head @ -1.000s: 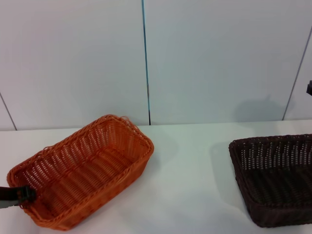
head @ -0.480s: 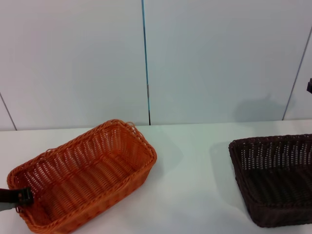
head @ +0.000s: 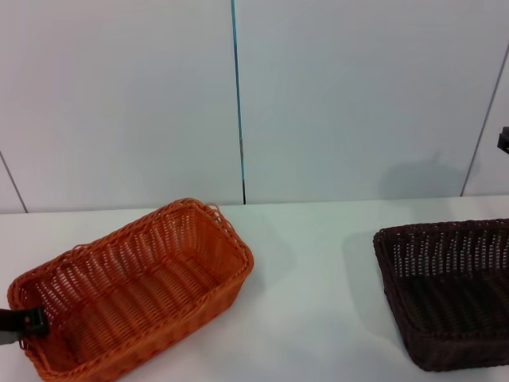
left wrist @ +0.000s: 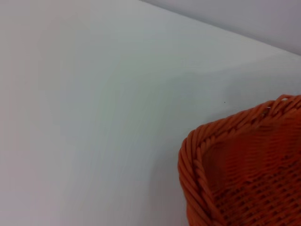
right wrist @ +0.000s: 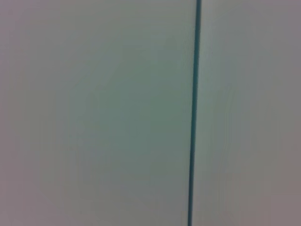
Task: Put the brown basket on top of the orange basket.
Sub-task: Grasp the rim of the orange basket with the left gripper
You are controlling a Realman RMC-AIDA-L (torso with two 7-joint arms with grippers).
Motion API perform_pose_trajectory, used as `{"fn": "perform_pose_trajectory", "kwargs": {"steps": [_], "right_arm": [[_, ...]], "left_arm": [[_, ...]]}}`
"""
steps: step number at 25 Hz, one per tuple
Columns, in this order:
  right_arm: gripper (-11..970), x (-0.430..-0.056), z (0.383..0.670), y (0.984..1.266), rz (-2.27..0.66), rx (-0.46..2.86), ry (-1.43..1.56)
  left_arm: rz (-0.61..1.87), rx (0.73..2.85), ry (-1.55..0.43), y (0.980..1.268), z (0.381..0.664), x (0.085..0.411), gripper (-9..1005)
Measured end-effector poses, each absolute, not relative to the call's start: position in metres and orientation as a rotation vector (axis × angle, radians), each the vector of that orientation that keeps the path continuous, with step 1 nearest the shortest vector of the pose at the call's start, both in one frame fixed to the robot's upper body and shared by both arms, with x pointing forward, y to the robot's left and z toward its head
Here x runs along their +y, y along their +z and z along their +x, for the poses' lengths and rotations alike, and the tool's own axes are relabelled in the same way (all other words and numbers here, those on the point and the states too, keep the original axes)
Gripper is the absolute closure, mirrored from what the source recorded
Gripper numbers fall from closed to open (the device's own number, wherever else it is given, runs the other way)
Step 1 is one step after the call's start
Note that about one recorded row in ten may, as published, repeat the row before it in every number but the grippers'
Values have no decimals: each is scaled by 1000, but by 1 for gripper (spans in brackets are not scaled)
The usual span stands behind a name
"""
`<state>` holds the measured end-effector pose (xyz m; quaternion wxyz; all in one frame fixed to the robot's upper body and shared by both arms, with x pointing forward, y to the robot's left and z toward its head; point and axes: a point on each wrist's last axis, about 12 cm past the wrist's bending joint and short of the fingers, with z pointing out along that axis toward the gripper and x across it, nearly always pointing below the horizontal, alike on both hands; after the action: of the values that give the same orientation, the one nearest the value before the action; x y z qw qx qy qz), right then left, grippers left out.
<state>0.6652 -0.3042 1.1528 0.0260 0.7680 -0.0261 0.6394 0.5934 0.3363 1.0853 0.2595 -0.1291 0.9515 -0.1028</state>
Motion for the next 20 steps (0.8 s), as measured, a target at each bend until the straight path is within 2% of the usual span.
{"fn": "perform_pose_trajectory", "kwargs": {"steps": [12, 20], "right_arm": [[154, -304, 666, 1154, 2368, -73, 1978], [154, -302, 668, 1154, 2370, -53, 1969]], "left_arm": [[-381, 2596, -323, 1095, 595, 344, 844], [-470, 2592, -397, 1110, 595, 363, 851]]}}
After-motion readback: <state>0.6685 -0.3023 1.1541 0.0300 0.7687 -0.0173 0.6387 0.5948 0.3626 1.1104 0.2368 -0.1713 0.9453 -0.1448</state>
